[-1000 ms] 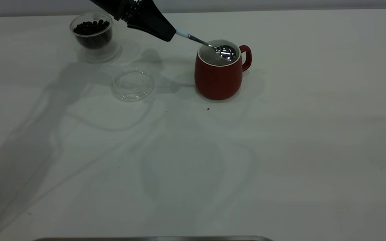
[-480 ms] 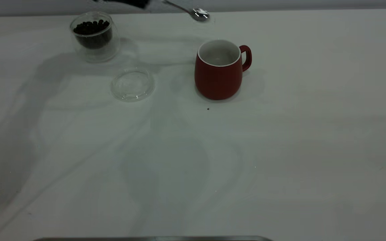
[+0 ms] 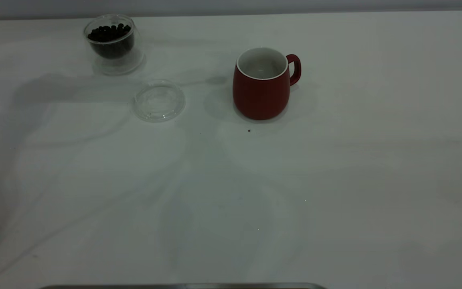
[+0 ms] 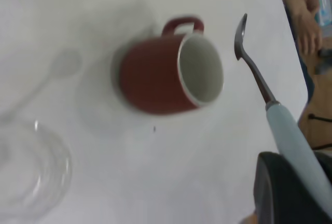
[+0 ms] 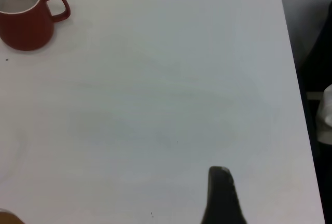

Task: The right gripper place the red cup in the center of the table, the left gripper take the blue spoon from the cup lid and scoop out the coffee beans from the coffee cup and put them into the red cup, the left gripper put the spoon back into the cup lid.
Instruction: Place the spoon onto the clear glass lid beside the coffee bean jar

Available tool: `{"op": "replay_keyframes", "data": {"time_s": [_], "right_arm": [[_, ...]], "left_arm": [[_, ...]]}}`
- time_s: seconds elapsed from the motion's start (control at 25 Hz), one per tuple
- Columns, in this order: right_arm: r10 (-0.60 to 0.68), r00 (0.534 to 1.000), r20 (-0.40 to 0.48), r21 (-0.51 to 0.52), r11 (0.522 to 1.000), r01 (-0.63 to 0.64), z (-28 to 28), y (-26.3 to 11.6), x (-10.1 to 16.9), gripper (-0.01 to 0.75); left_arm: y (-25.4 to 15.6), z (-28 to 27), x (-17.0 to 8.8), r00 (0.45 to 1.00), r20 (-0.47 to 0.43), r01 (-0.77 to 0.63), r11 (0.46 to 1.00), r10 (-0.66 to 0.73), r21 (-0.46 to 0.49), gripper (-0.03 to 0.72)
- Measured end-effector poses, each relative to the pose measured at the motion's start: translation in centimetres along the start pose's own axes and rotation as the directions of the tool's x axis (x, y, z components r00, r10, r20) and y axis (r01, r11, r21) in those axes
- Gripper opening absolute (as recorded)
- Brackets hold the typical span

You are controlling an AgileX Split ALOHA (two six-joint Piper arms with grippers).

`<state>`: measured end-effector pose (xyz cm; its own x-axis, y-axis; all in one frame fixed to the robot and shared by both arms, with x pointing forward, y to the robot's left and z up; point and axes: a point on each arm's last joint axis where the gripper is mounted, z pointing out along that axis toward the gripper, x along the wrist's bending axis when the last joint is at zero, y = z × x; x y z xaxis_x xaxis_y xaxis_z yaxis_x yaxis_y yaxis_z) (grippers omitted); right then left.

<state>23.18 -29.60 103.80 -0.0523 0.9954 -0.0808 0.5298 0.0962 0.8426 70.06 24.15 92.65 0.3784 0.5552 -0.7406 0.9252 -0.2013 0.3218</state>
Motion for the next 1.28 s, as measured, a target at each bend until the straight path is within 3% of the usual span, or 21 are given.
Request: {"op": "replay_keyframes", "data": {"time_s": [0.36,0.8,1.04,1.28], "right_arm": [[0.0,1.0,0.0,0.0,1.0,0.0,0.0,0.0,0.0,0.55],[0.0,1.0,0.0,0.0,1.0,0.0,0.0,0.0,0.0,0.55],[0.0,1.0,0.0,0.0,1.0,0.0,0.0,0.0,0.0,0.55],[0.0,1.0,0.0,0.0,1.0,0.0,0.0,0.0,0.0,0.55]], "left_arm": [[-7.5,-4.0,7.4,0.979,0.096,0.194,0.972,-0.182,-0.13,0.122],[-12.0,-1.0,12.5,0.953,0.154,0.276,0.956,-0.259,-0.098,0.122],[-13.4,1.1,14.4,0.928,0.192,0.341,0.935,-0.318,-0.098,0.122],[-12.9,1.9,14.3,0.936,0.214,0.314,0.938,-0.279,-0.148,0.122]]}}
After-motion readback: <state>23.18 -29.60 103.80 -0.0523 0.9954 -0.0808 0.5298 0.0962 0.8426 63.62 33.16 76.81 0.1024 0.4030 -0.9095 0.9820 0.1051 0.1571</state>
